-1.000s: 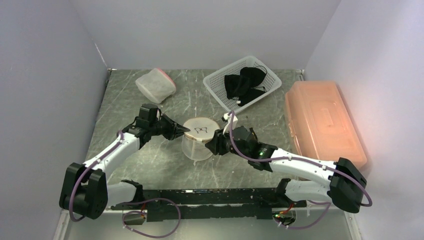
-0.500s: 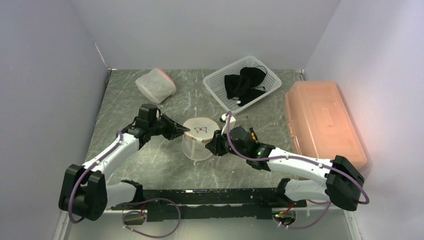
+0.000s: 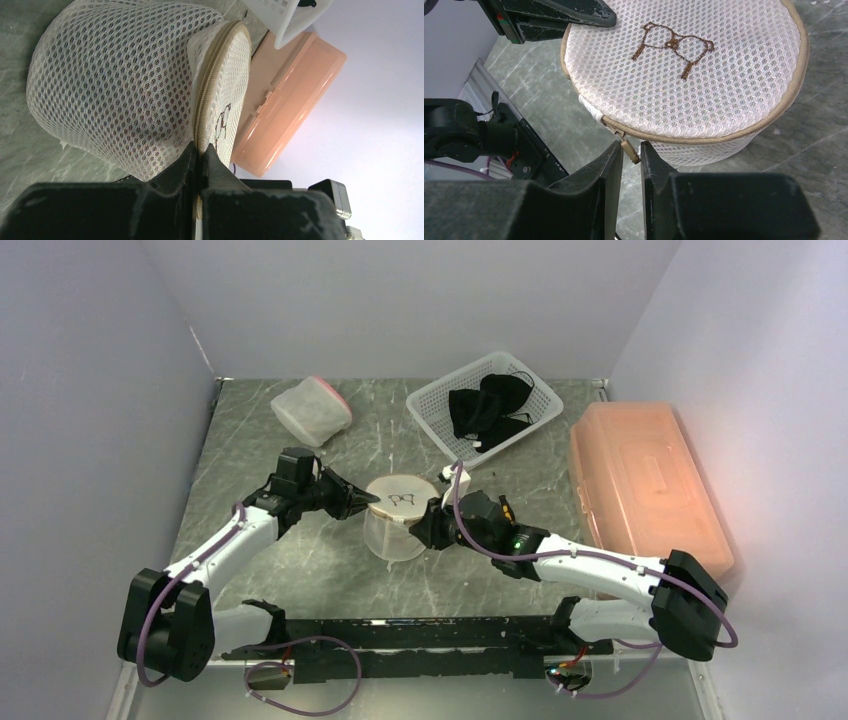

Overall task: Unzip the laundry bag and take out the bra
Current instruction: Unzip the laundry bag at the center of the board.

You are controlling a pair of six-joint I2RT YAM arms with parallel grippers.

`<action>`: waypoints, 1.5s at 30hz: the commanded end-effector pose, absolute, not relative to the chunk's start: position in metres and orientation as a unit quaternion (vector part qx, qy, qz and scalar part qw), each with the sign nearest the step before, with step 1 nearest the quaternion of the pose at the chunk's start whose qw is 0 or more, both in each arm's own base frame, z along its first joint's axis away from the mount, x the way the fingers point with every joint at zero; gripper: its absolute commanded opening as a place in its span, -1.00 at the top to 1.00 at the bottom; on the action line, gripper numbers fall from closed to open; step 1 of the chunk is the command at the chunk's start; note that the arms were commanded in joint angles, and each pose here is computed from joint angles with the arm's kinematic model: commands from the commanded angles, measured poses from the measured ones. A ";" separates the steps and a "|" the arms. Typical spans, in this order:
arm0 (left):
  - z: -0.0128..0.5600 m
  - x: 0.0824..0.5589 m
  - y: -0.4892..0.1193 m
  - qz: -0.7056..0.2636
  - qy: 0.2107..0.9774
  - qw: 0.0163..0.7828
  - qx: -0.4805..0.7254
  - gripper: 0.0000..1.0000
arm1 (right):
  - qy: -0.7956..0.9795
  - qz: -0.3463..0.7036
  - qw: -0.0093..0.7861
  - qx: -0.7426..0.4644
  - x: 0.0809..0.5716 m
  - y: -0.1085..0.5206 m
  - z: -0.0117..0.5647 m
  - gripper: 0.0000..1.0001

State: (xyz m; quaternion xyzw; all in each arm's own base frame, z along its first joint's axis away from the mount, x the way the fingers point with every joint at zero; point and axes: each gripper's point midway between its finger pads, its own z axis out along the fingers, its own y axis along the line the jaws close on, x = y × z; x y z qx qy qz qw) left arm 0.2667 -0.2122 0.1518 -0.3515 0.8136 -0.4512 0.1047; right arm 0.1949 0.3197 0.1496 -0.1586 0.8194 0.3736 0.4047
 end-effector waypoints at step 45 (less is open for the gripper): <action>0.161 0.266 -0.238 -0.480 0.858 0.086 -0.164 0.95 | 0.837 0.241 0.469 -0.144 0.198 0.239 0.142 1.00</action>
